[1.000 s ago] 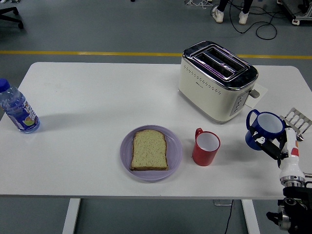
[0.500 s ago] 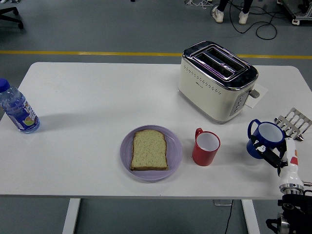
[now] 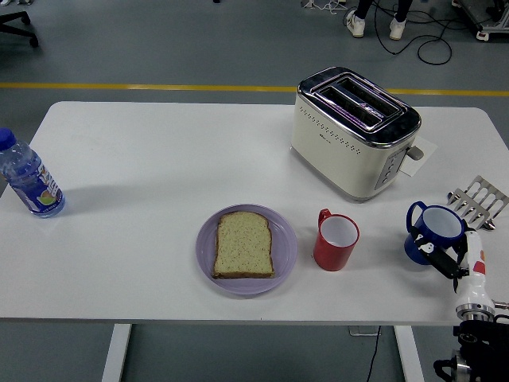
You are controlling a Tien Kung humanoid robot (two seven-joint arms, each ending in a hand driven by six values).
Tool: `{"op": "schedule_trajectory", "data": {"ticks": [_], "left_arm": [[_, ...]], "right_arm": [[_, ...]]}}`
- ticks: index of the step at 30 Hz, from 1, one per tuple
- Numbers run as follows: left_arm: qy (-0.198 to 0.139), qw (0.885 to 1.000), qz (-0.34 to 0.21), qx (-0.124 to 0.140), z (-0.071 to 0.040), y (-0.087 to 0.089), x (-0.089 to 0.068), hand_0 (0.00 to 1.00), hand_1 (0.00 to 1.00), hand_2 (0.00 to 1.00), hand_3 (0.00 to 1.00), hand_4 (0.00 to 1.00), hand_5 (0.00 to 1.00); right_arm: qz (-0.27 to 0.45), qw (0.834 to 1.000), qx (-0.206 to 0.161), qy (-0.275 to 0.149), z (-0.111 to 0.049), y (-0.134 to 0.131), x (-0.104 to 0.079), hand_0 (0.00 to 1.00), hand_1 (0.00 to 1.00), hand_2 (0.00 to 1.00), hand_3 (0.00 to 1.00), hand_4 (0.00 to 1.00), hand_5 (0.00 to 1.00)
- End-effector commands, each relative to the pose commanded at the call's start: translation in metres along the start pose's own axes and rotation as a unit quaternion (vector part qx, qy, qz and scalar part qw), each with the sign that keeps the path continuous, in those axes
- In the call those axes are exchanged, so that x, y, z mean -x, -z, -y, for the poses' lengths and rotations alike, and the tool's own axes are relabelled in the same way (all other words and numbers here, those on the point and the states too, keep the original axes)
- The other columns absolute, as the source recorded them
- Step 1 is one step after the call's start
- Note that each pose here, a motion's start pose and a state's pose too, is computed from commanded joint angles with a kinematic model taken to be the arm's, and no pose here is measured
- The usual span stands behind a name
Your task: Pick up the cup,pour liquid into bread,place the cup on the desk
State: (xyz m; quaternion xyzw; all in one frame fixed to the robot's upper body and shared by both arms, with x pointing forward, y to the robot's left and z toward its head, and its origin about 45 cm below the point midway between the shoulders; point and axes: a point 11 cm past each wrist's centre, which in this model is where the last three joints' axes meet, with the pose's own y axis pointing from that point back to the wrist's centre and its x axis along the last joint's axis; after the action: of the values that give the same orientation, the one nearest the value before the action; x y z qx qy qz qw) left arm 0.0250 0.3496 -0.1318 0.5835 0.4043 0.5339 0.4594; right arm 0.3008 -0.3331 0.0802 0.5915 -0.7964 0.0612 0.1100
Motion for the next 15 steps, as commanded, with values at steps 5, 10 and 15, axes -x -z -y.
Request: {"op": "schedule_trajectory", "data": {"ticks": [5, 10, 15], "left_arm": [[0.001, 1.000, 0.001, -0.002, 0.000, 0.002, 0.001, 0.631, 0.639, 0.651, 0.502, 0.236, 0.867], [0.002, 1.000, 0.002, -0.003, 0.000, 0.004, 0.002, 0.631, 0.639, 0.651, 0.502, 0.235, 0.865], [0.003, 1.000, 0.004, -0.005, 0.000, 0.005, 0.003, 0.631, 0.638, 0.651, 0.502, 0.235, 0.865]], "right_arm": [[-0.005, 1.000, 0.008, -0.002, 0.001, -0.006, 0.000, 0.430, 0.459, 0.576, 0.563, 0.635, 0.002], [-0.008, 1.000, 0.013, -0.004, 0.001, -0.009, -0.001, 0.431, 0.460, 0.577, 0.567, 0.639, 0.002], [-0.011, 1.000, 0.017, -0.004, 0.001, -0.012, -0.001, 0.432, 0.460, 0.578, 0.568, 0.643, 0.002]]}}
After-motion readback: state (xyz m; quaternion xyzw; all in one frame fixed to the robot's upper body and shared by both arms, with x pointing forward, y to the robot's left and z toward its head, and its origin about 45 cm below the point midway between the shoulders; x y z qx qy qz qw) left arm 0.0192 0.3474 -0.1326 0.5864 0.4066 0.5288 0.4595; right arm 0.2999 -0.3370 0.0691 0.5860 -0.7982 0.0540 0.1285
